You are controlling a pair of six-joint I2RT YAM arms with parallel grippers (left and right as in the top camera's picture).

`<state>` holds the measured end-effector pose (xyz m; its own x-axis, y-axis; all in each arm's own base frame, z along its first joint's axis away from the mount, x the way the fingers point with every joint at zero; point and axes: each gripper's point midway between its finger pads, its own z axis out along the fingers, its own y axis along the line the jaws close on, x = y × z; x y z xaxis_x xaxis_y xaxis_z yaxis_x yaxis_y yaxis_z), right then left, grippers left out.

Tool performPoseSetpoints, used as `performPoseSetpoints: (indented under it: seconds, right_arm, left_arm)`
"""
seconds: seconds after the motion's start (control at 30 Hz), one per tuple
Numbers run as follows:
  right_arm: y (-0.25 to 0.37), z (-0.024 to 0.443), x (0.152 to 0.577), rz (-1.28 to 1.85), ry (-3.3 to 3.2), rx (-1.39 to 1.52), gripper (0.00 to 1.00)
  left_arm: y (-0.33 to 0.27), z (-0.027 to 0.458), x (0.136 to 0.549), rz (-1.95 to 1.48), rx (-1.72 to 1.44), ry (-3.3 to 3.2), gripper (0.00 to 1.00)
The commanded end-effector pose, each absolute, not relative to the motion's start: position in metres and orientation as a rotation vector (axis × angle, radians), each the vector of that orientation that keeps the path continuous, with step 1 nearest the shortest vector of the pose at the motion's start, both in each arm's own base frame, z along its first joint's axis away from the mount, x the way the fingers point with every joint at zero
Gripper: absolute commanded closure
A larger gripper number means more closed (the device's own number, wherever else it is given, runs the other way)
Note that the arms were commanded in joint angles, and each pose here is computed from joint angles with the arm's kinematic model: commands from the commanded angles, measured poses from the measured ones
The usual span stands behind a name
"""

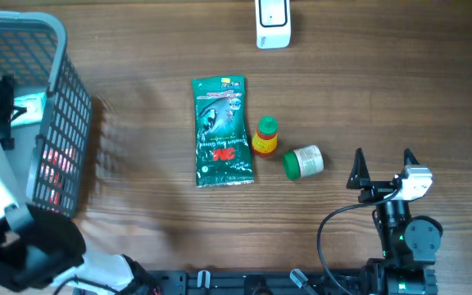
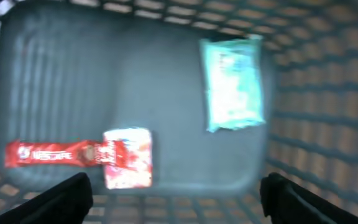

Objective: Scan the item barcode
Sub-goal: 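Release the container and move the left gripper back to the basket, then reach into the basket and grasp the red Nescafe stick with the left gripper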

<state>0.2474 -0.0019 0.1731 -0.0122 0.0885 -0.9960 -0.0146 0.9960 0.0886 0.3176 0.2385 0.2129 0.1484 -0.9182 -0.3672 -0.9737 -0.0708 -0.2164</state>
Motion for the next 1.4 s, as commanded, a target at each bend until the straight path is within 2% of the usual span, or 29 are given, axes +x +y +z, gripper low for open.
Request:
performPoseSetpoints:
  seconds: [0.0,0.27,0.37,0.6,0.83,1.13,1.37]
  right_arm:
    - [-0.005,0.173,0.247,0.064,1.576,0.064,0.0]
    - [-0.005,0.173,0.247,0.063,1.576,0.064,0.0]
    - [-0.005,0.173,0.247,0.064,1.576,0.064,0.0]
    - [-0.005,0.173,0.247,0.064,1.576,0.064,0.0]
    - [-0.005,0.173,0.247,0.064,1.577,0.064,0.0]
    - [-0.005,0.173,0.247,0.064,1.576,0.064,0.0]
    - [-0.005,0.173,0.247,0.064,1.576,0.064,0.0]
  left_arm:
    - [0.251,0.186,0.312,0.173,-2.191,1.75,0.11]
    - [0.245,0.145,0.302,0.241,-2.332,1.828,0.11]
    - [0.24,0.131,0.297,0.266,-2.403,1.845,0.18]
    - [0.233,0.104,0.29,0.302,-2.47,1.915,0.21]
    - [0.223,0.084,0.276,0.344,-2.537,1.92,0.31]
    - [0.211,0.058,0.263,0.35,-2.597,1.926,0.29]
    - [0.214,0.056,0.268,0.335,-2.582,1.912,0.29]
